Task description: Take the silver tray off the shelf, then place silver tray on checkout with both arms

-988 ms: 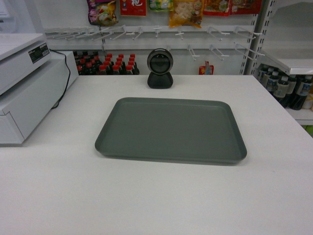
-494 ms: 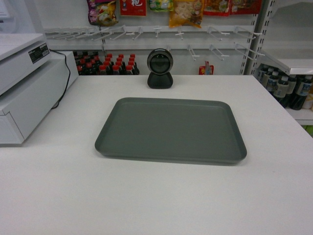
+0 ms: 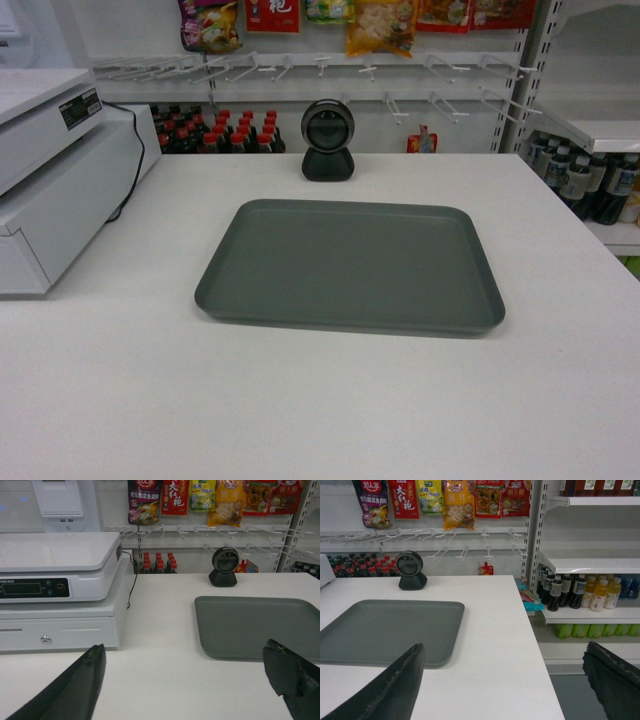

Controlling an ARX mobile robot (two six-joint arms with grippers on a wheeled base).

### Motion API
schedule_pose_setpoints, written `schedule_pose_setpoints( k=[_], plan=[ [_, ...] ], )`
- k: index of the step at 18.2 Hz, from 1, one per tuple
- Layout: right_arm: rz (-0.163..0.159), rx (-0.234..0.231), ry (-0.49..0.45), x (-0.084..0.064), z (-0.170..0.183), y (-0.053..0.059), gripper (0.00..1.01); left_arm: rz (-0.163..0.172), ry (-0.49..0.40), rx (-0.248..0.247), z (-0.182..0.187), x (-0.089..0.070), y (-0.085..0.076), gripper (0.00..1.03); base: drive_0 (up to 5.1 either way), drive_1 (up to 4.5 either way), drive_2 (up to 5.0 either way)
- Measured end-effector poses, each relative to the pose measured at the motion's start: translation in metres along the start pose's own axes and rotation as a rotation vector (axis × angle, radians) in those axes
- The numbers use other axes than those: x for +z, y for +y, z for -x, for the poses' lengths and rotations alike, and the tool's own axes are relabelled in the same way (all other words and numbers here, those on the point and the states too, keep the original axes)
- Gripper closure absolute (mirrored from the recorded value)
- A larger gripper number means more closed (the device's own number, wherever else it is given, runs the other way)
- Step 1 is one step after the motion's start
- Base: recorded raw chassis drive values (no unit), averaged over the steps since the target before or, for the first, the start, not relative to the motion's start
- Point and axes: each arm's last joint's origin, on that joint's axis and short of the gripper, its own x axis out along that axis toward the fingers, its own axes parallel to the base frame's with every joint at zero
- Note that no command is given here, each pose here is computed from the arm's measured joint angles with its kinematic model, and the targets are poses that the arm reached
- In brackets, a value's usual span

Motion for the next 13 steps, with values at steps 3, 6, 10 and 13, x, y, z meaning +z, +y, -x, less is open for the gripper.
schedule_pose_setpoints(
  k=[3,6,10,13],
  plan=[
    [0.0,0.0,0.0,0.0,0.0,0.0,0.02,-0.001,0.0,0.0,0.0,0.0,0.0,0.03,0.0,0.0,0.0],
    [0.0,0.0,0.0,0.0,0.0,0.0,0.04,-0.001,0.0,0.0,0.0,0.0,0.0,0.06,0.0,0.0,0.0],
    [0.0,0.0,0.0,0.0,0.0,0.0,0.03,-0.001,0.0,0.0,0.0,0.0,0.0,0.05,0.0,0.0,0.0],
    [0.0,0.0,0.0,0.0,0.0,0.0,0.03,-0.001,0.0,0.0,0.0,0.0,0.0,0.05,0.0,0.0,0.0]
  ],
)
